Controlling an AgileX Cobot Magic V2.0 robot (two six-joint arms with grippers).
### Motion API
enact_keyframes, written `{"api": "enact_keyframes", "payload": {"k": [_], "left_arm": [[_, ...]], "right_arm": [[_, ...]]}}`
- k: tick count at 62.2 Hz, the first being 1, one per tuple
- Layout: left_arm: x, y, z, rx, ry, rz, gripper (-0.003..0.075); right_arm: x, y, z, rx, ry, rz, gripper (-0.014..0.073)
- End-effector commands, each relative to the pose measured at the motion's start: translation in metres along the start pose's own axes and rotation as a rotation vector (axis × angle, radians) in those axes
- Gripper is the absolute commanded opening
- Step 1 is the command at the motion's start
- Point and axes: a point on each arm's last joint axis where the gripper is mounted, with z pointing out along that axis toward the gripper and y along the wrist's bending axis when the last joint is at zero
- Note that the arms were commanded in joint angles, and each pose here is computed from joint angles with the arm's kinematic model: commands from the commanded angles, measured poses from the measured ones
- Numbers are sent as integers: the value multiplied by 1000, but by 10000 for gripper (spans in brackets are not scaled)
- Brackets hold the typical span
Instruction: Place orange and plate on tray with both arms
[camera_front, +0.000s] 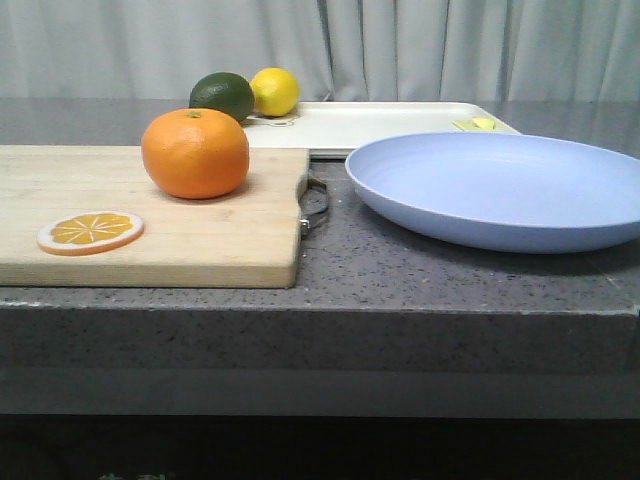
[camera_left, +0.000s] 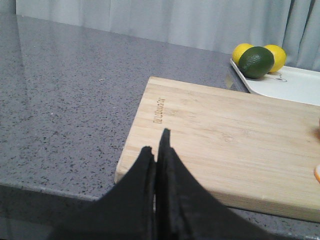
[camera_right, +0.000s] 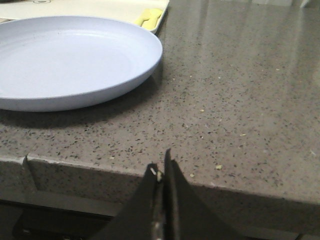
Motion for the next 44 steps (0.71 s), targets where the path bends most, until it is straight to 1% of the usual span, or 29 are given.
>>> {"api": "enact_keyframes", "payload": {"k": [1,44], "left_arm": [[-8,-1,-2,14,-105,-11,-18],[-8,-1,-2,14,-105,-11,-18]], "right_arm": [[-9,-1,-2,9,-104,-1,-59],[-10,-1,-3,10,-113,-1,-59]]}}
